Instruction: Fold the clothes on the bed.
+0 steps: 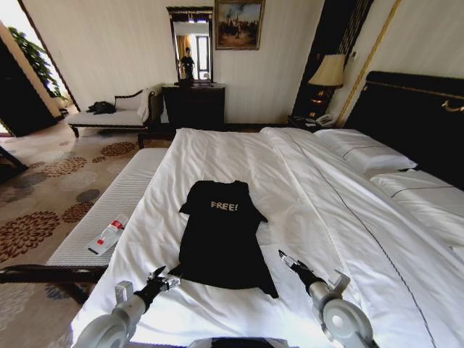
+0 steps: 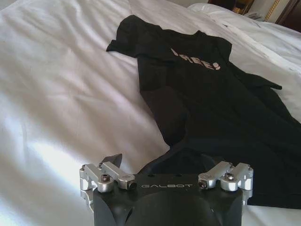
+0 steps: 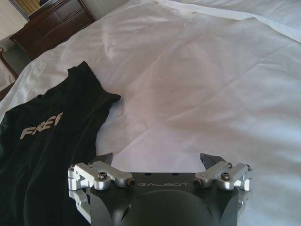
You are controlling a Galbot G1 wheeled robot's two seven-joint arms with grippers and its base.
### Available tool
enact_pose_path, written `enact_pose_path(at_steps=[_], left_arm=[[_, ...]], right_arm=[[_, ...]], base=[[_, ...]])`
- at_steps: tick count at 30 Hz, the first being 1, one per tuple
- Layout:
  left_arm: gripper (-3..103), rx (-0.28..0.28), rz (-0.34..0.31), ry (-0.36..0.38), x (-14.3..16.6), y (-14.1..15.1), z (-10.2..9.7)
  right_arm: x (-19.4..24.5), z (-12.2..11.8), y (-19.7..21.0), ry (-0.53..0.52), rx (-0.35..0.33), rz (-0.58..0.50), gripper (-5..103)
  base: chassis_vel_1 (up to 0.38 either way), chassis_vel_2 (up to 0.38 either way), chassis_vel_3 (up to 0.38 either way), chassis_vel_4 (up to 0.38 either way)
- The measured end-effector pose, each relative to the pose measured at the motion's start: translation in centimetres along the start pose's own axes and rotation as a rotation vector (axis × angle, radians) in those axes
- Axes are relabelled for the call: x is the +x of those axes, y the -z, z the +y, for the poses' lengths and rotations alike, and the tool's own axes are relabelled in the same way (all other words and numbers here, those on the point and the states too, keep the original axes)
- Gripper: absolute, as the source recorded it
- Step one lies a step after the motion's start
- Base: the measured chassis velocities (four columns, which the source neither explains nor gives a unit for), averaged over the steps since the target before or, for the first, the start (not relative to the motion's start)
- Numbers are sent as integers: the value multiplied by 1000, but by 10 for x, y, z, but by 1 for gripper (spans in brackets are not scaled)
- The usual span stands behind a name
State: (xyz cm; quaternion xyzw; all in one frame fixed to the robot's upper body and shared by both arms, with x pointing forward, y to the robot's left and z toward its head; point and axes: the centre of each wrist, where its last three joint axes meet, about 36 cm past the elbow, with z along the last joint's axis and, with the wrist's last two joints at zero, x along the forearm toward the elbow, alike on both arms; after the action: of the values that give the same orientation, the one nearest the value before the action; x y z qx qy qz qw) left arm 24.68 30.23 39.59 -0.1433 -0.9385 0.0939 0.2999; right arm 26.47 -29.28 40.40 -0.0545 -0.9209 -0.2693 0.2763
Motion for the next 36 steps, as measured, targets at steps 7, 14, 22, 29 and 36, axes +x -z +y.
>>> enact_pose_path(at_steps=[7,14,22,29,36], left_arm=[[75,4,-11,-6,-9,-2,-1],[48,14,-16,-15,-11,-3,-7],[21,23,-25,-11,-15,-6,-11],[2,30,-29,-6,-15,-6,-11],[0,51,-33,22,-11,-6,-4]], right_arm=[[2,2,-6,-10,-32,25,100],[12,5,-11,-11,-78,74,100],[26,9,-30,-17,-154,141,100],[30,10,-37,-24,-190,161,100],[39,22,-42,-5,-253,188,100]], base=[[0,0,0,0],[0,0,0,0],[0,0,0,0],[0,0,0,0],[0,0,0,0]])
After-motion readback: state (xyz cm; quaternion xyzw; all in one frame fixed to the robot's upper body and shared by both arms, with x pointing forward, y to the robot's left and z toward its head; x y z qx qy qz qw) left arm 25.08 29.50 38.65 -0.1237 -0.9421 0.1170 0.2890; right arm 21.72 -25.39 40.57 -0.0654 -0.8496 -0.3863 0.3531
